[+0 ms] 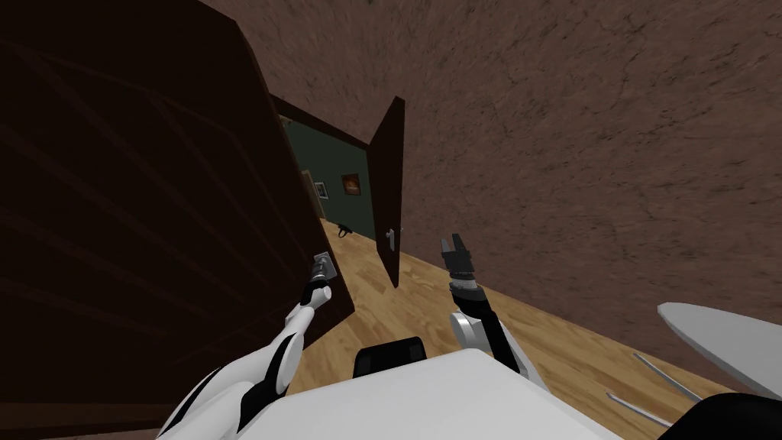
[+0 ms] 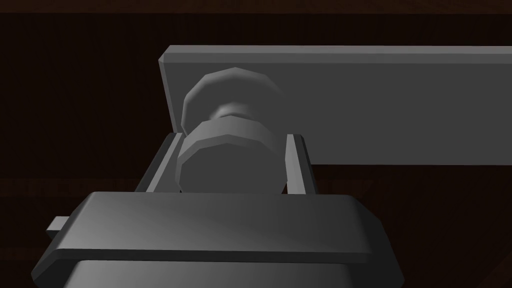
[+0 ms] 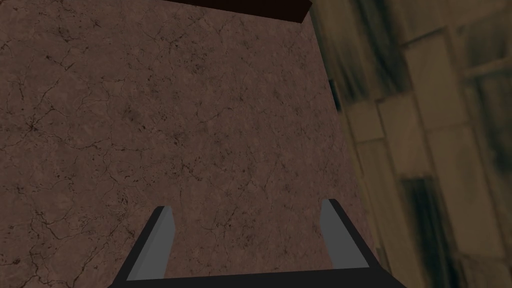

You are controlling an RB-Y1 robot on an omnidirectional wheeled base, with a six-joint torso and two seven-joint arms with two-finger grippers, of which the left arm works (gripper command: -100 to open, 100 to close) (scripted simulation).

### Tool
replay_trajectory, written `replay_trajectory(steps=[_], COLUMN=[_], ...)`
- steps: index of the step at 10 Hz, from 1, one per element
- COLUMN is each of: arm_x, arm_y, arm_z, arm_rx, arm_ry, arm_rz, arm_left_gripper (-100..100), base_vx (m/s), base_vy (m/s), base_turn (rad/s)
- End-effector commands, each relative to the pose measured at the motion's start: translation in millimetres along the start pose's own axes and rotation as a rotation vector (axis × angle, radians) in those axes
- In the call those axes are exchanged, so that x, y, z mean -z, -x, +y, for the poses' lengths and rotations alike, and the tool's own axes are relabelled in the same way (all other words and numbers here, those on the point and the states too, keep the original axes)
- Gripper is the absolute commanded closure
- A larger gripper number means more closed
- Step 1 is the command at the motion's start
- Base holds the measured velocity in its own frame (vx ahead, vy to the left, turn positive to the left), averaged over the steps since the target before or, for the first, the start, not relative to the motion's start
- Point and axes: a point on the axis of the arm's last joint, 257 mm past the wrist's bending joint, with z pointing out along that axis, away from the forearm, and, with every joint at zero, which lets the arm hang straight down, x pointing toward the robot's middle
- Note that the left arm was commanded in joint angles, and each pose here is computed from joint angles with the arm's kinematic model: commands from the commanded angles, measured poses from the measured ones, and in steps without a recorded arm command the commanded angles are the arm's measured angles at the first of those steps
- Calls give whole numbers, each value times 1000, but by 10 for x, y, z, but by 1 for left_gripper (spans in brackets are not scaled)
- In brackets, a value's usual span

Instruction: Pull the door open

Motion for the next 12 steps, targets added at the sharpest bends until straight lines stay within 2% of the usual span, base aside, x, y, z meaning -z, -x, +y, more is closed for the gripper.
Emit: replay_trajectory(steps=[1, 3, 5, 6, 8, 10, 12], arm_x=[19, 23, 23, 29, 34, 21, 43], arm_y=[-106, -190, -190, -265, -315, -306, -379], arm_z=[39, 33, 33, 29, 27, 0, 28], arm_rx=[2, 2, 2, 3, 3, 3, 3], arm_ry=[7, 5, 5, 4, 4, -1, 5], arm_rz=[28, 53, 53, 75, 90, 89, 109], arm_left_gripper=[100, 100, 100, 100, 100, 100, 100], base_vx=[-250, -238, -98, -137, -182, -126, -179], base_vy=[19, 13, 23, 45, 65, 36, 21], base_turn=[-122, -98, -19, -86, -94, -48, -75])
